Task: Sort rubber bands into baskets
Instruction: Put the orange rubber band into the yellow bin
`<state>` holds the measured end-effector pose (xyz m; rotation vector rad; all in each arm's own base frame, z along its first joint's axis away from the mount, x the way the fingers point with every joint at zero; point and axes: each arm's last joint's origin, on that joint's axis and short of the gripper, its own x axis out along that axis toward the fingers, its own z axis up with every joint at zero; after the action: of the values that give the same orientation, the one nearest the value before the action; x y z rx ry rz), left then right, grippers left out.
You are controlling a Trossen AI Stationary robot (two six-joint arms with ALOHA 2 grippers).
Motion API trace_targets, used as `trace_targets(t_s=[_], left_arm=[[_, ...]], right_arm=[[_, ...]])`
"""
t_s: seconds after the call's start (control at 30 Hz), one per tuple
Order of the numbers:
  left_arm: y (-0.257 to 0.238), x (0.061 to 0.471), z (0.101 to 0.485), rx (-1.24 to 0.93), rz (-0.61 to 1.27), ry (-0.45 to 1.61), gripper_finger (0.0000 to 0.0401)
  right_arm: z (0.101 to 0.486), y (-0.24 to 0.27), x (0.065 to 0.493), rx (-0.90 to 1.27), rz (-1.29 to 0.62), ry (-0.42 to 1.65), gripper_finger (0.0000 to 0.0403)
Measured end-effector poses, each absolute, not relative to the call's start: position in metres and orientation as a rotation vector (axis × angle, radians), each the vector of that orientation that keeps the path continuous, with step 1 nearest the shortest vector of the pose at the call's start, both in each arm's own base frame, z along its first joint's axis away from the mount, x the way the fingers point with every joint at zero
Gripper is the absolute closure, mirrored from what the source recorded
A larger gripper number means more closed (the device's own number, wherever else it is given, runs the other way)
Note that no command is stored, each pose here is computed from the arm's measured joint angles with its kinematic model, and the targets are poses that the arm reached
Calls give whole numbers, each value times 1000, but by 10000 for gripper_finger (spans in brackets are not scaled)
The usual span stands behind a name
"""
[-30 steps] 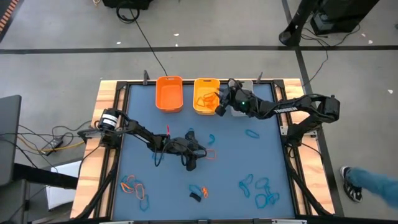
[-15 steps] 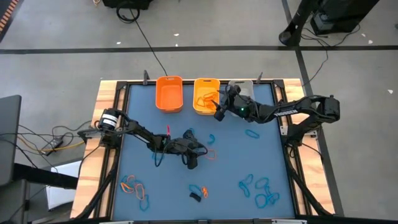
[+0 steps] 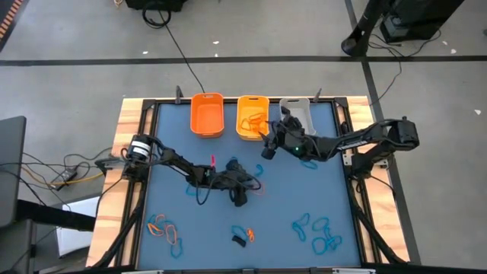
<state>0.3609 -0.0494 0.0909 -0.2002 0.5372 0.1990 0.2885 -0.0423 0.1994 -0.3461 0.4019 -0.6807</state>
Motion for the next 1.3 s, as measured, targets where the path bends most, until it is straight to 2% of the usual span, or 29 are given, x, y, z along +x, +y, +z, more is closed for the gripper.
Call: trace_targets(t_s=[0.23,0.33,0.6,0.83,1.03,1.3], left_arm=[[-49,361,91,-194,203,542,365],[-49,361,91,-195,198,542,393],[-49,361,91,-196,197,541,397],[-49,361,100,-182,175,502,399],[-46,362,118,-176,171,444,400],[-45,362,127,-172,176,415,400]], right_arm=[[222,-22,274,-359,-687,376,184],[234,-16,264,-342,-672,357,189],[254,-7,230,-314,-685,403,192],[257,-6,202,-88,-572,459,192],[246,-1,205,69,-390,540,192],[214,13,226,123,-275,705,192]])
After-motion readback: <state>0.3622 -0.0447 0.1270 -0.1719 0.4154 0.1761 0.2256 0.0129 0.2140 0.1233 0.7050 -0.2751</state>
